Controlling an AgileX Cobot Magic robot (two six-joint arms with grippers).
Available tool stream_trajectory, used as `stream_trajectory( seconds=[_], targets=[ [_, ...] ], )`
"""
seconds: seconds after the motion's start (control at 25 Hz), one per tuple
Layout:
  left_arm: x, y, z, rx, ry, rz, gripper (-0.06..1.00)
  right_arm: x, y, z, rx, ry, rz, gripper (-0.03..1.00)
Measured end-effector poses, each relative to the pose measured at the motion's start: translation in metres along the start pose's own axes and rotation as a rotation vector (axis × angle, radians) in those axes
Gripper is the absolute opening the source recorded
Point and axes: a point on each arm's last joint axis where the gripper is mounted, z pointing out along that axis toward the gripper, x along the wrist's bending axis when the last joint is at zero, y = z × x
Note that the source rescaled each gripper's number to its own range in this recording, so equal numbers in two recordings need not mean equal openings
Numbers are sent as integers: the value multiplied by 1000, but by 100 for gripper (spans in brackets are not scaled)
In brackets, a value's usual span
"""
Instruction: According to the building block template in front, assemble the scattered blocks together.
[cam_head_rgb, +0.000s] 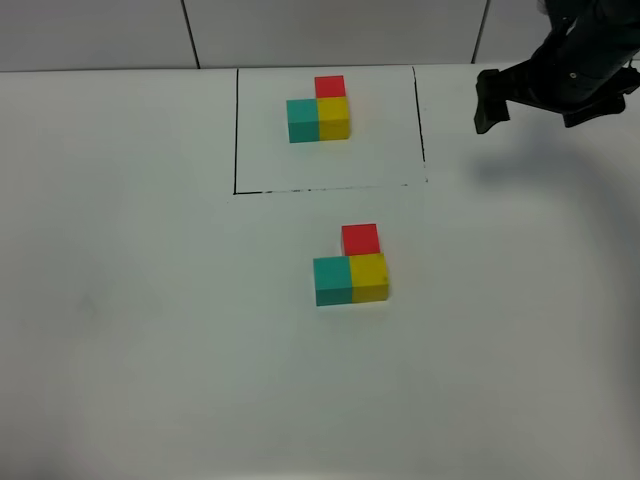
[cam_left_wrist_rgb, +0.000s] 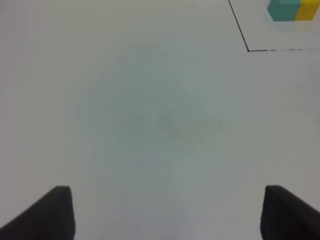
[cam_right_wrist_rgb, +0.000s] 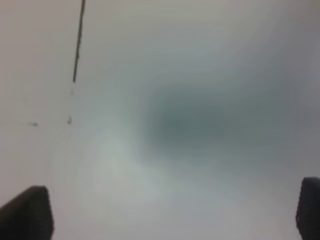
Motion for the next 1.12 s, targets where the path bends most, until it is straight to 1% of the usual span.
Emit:
stream_trajectory(
  seconds=[0.08, 0.24, 0.4, 0.52, 0.68, 0.8, 1.0, 1.12],
  targets=[
    [0, 0, 0, 0, 0, 0, 79, -4, -10, -6, -2, 3, -2, 100],
    [0, 0, 0, 0, 0, 0, 79, -11, -28, -20, -86, -11, 8, 100],
    [0, 0, 0, 0, 0, 0, 79, -14, -45, -44, -153, -27, 5, 100],
    [0, 0, 0, 0, 0, 0, 79, -12, -56, -72, -200, -37, -13, 99],
    [0, 0, 0, 0, 0, 0, 79, -6, -76, -120, -288, -37, -25, 99],
    [0, 0, 0, 0, 0, 0, 79, -3, -105, -149, -324, -45, -38, 98],
    [0, 0, 0, 0, 0, 1, 79, -2, -166, -173, -361, -68, -62, 98],
    [0, 0, 0, 0, 0, 1, 79, -1, -205, -186, -412, -67, -54, 98]
  ],
)
